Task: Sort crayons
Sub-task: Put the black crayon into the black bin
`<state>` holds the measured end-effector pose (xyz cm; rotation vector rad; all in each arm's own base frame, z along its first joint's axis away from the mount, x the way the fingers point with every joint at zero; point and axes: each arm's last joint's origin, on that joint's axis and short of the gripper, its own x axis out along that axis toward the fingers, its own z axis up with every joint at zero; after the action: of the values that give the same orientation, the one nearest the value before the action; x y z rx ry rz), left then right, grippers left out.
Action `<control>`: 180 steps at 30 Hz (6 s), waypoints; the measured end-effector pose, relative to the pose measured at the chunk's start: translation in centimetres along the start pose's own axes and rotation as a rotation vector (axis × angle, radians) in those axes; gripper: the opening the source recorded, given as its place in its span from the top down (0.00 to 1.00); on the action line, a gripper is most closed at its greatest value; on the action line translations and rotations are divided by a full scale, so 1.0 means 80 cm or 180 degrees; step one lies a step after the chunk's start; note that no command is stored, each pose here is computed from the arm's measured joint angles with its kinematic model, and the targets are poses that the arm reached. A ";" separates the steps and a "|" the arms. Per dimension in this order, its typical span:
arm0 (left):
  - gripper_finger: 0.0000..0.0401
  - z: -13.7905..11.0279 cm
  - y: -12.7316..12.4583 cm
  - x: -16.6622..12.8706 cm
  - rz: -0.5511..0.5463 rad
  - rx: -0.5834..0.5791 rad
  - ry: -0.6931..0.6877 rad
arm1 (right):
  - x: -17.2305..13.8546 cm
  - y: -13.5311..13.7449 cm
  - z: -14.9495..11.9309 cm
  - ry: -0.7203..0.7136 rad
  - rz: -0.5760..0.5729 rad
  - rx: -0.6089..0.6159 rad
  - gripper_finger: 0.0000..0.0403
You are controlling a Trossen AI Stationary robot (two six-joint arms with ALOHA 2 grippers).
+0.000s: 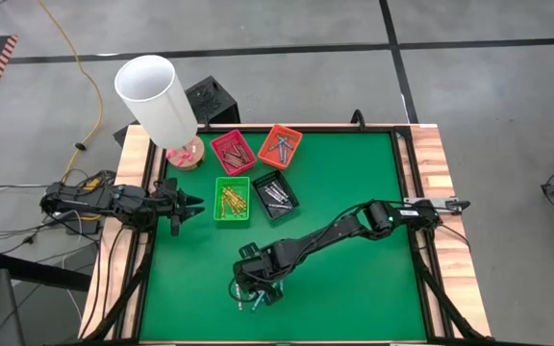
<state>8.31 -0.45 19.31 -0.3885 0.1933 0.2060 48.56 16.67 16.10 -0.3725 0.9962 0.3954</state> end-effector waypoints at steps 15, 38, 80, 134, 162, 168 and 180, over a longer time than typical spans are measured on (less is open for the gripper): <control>0.66 0.000 0.000 0.000 0.0009 -0.0007 -0.0015 | -0.007 -0.002 0.005 0.0055 -0.0046 0.0005 0.98; 0.66 0.007 -0.003 0.000 -0.0091 0.0049 -0.0171 | -0.122 -0.097 0.020 0.0392 -0.0827 0.0448 0.99; 0.66 0.013 -0.008 -0.001 -0.0278 0.0286 -0.0292 | -0.482 -0.111 -0.087 0.0192 -0.2064 0.1716 0.99; 0.66 0.015 -0.005 -0.001 -0.0055 0.0142 -0.0403 | -0.137 -0.150 -0.198 -0.1876 -0.2636 0.3632 0.99; 0.66 0.015 -0.005 -0.001 -0.0056 0.0137 -0.0402 | -0.124 -0.162 -0.210 -0.1680 -0.2347 0.3500 0.84; 0.66 0.015 -0.004 -0.001 0.0047 0.0156 -0.0444 | -0.150 -0.163 -0.197 -0.1788 -0.2319 0.3203 0.82; 0.66 0.015 -0.004 -0.001 0.0077 0.0104 -0.0452 | -0.275 -0.107 -0.156 -0.2129 -0.1801 0.2532 0.82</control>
<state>8.47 -0.26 20.55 -0.3378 0.0614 0.2529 32.91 0.06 29.92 0.2083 0.3015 -0.3861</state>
